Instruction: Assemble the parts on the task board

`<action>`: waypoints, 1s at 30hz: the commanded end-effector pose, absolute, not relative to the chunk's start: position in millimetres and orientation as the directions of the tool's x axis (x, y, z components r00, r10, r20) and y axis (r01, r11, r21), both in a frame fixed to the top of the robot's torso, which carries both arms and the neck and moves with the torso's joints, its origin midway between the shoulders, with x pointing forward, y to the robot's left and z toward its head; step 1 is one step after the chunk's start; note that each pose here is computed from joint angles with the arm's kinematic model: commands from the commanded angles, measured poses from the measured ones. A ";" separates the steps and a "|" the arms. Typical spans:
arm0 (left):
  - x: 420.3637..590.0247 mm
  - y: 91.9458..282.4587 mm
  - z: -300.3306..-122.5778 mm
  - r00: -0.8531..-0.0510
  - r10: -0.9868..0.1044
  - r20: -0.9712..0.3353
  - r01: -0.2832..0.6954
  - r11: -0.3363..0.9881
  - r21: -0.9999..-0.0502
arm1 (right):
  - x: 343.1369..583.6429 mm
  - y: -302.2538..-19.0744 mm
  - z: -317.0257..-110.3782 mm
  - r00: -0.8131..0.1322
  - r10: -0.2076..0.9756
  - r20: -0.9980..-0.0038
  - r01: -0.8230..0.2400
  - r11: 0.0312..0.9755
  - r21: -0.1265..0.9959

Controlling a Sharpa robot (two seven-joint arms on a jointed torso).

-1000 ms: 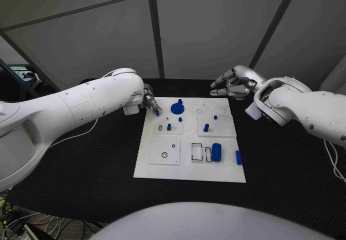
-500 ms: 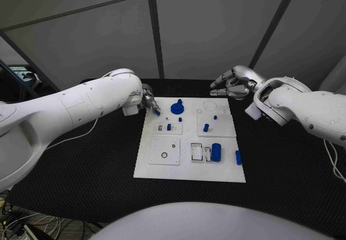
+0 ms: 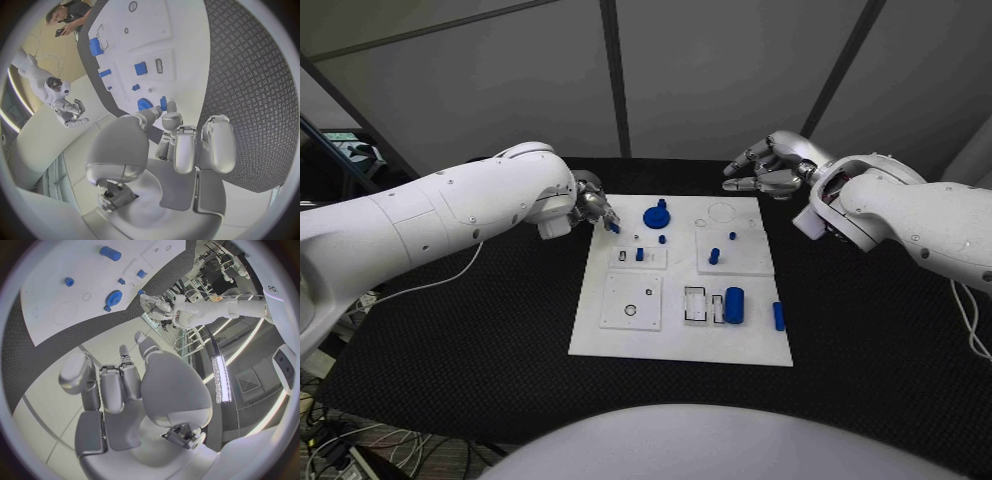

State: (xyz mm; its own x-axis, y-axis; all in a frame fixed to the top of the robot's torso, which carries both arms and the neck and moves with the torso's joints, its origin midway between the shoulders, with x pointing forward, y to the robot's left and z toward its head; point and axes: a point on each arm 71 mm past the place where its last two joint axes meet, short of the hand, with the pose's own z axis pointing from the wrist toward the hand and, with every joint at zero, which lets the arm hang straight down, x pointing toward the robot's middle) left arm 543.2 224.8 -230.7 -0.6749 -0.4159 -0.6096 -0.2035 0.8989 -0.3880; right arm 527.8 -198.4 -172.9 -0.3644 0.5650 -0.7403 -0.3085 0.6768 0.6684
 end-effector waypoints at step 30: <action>502.0 204.7 -241.5 -0.624 -0.276 -0.732 -0.064 0.951 -0.304 | 528.4 -197.3 -172.1 -0.369 0.553 -0.747 -0.324 0.677 0.661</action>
State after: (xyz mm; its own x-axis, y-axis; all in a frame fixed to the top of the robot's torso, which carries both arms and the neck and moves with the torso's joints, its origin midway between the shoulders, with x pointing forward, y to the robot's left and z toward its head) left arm 501.5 204.6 -242.8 -0.6369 -0.3076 -0.7070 -0.0771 0.9378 -0.3386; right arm 528.6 -198.9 -173.3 -0.3652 0.5615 -0.7425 -0.3091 0.6792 0.6657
